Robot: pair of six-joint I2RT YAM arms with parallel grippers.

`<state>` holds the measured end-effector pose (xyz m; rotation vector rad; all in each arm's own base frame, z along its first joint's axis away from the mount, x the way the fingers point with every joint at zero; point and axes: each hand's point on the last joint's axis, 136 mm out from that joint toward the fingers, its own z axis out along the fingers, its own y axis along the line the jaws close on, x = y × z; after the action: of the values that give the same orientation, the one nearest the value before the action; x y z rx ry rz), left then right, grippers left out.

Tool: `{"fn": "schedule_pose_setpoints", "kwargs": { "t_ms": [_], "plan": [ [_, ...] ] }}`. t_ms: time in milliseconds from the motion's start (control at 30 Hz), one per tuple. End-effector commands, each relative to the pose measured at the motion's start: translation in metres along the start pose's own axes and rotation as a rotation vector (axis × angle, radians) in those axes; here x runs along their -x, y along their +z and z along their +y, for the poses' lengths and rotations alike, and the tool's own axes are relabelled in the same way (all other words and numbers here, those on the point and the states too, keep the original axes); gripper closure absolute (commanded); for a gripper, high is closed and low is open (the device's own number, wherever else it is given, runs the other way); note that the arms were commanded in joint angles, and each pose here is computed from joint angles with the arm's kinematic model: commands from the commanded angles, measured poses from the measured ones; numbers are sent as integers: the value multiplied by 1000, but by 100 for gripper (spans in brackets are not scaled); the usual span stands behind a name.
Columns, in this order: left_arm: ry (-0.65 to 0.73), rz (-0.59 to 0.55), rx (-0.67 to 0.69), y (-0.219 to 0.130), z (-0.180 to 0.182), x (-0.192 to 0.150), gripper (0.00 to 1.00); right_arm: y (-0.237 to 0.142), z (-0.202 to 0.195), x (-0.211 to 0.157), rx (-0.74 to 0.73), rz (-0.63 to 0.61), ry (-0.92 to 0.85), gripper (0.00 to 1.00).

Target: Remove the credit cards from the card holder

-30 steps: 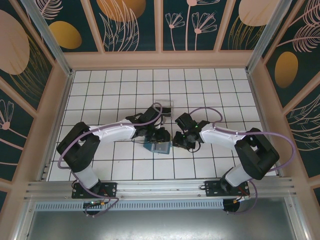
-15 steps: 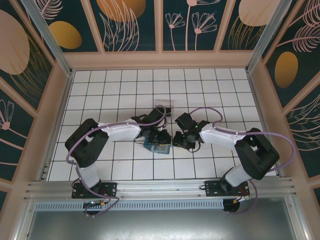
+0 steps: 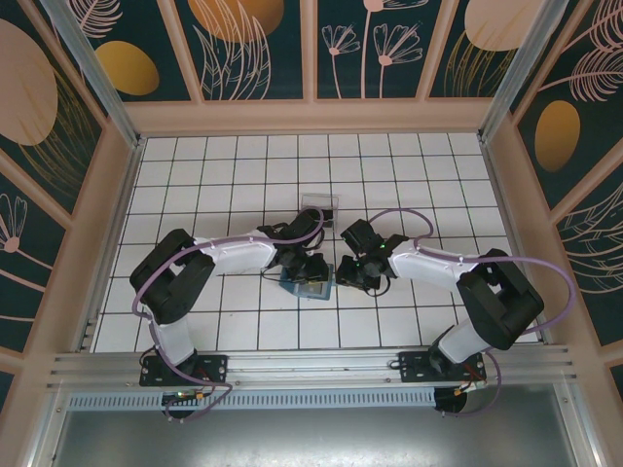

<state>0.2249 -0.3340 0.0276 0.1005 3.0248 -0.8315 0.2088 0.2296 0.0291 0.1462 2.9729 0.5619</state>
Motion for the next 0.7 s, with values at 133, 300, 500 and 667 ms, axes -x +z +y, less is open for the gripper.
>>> {"fn": "schedule_pose_setpoints", "kwargs": {
  "t_ms": [133, 300, 500, 667],
  "plan": [
    [19, -21, 135, -9, 18, 1, 78, -2, -6, 2, -11, -25, 11, 69],
    [23, -32, 190, -16, 26, 2, 76, -1, -8, 2, -20, -26, 10, 69],
    [36, -56, 246, -27, 28, 6, 72, -1, -10, 2, -23, -26, 11, 69],
    [53, -56, 307, -29, 31, 6, 68, -2, -10, 3, -22, -29, 11, 69]
  ]
}}
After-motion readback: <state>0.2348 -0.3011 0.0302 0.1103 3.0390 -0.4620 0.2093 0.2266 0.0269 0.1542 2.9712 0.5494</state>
